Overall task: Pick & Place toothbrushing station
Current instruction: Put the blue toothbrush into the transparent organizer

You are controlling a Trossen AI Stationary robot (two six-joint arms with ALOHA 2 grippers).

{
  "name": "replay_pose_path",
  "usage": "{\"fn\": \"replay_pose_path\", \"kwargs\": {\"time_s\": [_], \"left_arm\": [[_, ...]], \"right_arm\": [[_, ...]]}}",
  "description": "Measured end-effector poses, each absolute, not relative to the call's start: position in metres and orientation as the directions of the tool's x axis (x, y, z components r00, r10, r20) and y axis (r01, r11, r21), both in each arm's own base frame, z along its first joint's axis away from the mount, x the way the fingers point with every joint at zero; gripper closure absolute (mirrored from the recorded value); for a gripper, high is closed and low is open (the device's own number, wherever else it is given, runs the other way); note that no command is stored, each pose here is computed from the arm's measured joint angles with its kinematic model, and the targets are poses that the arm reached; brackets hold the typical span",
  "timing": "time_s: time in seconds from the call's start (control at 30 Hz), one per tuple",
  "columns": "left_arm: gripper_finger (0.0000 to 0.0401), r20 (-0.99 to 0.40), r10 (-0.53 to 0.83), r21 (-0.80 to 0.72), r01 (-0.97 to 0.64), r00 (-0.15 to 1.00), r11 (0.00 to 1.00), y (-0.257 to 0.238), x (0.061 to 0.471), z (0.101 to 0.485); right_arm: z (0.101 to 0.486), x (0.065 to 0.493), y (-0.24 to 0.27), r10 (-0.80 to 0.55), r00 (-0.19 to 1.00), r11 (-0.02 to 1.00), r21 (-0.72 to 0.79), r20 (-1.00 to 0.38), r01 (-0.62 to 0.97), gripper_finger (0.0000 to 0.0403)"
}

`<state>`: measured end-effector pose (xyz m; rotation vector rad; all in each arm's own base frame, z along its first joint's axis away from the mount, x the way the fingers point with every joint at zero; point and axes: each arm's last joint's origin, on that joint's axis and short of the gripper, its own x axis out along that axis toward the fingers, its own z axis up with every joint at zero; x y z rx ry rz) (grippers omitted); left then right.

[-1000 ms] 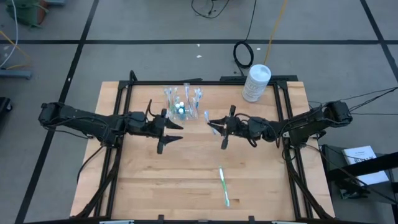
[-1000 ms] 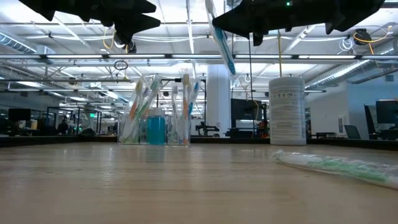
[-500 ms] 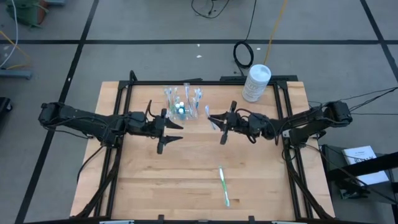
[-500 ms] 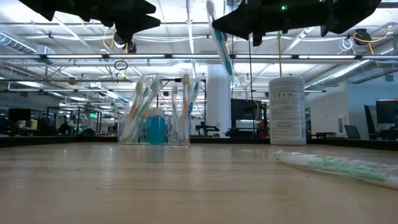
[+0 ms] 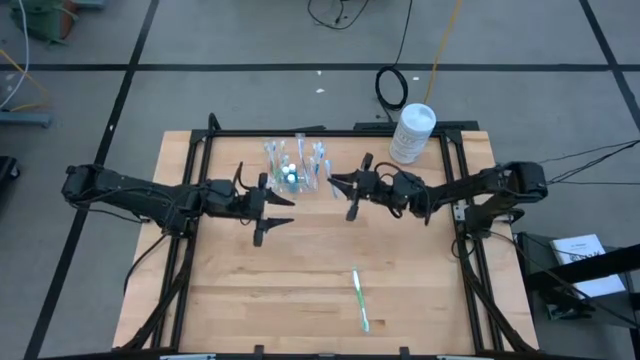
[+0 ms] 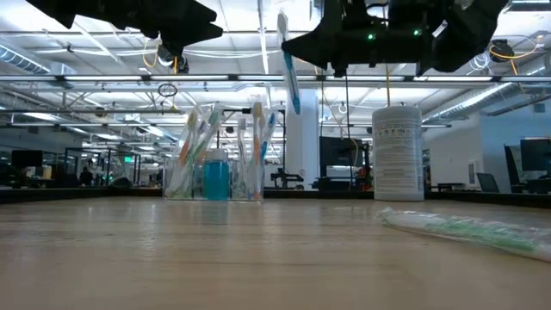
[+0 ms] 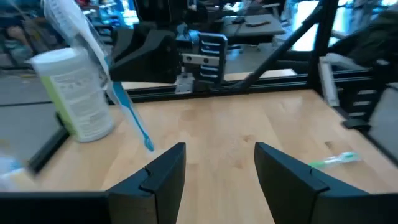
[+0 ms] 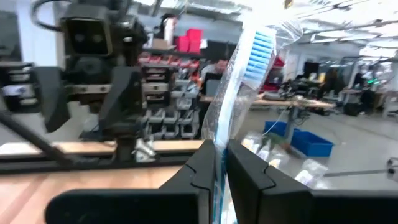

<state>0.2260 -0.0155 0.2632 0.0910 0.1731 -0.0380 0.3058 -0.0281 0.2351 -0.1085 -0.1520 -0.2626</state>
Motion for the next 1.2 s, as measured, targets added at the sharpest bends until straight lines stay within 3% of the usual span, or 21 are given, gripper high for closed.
{"fn": "replay_pose_path", "kwargs": {"time_s": [0.27,0.5,0.97,1.2], "left_arm": [[0.0203,-0.154,0.123,0.208,-0.09,0.98,0.974,-0.011,0.223,0.267],[0.0203,-0.119,0.285,0.305,-0.238,0.951,0.922,-0.006,0.223,0.27],[0.0203,-0.136,0.299,0.331,-0.241,0.945,0.912,-0.006,0.222,0.268],[0.0203,-0.152,0.299,0.336,-0.236,0.942,0.912,-0.006,0.222,0.267]], "right_arm": [[0.222,0.316,-0.047,-0.299,0.904,0.942,-0.059,0.306,0.331,0.0384],[0.196,0.343,-0.058,-0.315,0.891,0.931,-0.078,0.327,0.357,0.0384],[0.164,0.394,-0.079,-0.439,0.85,0.783,-0.34,0.291,0.52,0.0384],[0.144,0.401,-0.088,-0.472,0.861,0.805,-0.305,0.19,0.509,0.0381]]}}
